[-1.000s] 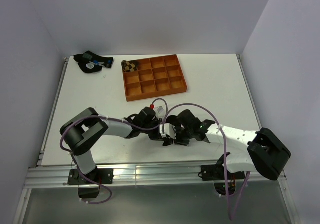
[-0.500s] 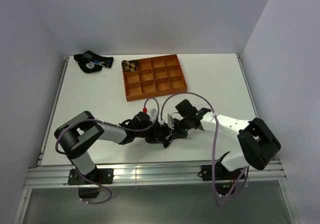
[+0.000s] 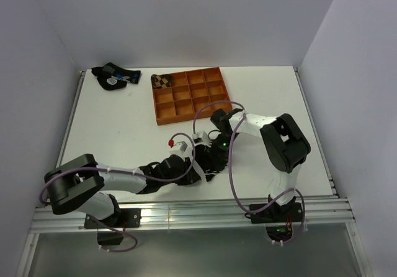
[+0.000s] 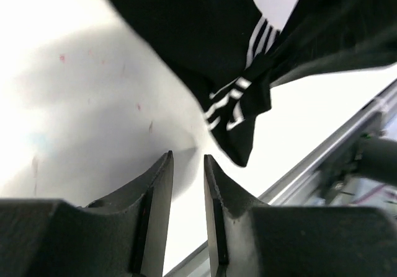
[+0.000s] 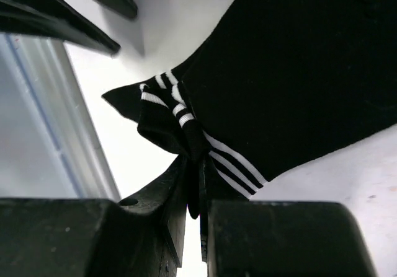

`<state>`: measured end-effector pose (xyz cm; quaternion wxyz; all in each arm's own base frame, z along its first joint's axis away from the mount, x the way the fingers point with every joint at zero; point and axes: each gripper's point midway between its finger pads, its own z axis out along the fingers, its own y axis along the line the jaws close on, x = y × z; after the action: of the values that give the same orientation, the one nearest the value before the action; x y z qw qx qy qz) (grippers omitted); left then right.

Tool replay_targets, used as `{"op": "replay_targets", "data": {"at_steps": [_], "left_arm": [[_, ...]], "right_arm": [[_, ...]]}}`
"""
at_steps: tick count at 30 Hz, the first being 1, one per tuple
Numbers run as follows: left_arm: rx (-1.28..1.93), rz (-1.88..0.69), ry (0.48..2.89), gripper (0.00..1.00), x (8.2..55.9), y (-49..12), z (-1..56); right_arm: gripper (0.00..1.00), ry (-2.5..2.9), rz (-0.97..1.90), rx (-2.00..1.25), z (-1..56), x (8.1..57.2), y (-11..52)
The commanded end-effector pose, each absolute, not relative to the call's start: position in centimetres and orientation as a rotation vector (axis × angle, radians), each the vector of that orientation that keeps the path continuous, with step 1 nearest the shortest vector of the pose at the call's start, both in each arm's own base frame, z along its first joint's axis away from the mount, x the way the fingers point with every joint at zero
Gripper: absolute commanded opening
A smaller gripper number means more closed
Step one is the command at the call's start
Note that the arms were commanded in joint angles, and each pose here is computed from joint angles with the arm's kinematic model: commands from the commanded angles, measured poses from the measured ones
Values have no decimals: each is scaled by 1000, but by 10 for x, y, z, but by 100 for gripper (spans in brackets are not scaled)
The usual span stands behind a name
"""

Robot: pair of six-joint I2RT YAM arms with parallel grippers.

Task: Roll the socks
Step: Roll the sock at the center of the board.

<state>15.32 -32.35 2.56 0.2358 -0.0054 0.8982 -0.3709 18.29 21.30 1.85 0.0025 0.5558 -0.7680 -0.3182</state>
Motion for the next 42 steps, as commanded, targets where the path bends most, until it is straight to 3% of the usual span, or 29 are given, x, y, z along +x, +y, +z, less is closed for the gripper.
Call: {"op": "replay_targets", "data": {"at_steps": [1, 4, 11, 22, 42], "left_arm": [[44, -872, 2324, 32, 158, -312, 36], [136, -780, 2222, 33, 152, -314, 51], [438, -611, 2030, 49, 139, -344, 82], [723, -457, 1903, 59, 136, -380, 76], [938, -556, 1922, 52, 136, -403, 46]], "right_arm": [[15, -2340, -997, 1683, 34, 172, 210], [15, -2322, -962, 1639, 34, 172, 213], [16, -2273, -920, 1468, 27, 169, 216], [16, -2247, -887, 1341, 15, 169, 218], [16, -2253, -874, 1300, 9, 176, 221]]}}
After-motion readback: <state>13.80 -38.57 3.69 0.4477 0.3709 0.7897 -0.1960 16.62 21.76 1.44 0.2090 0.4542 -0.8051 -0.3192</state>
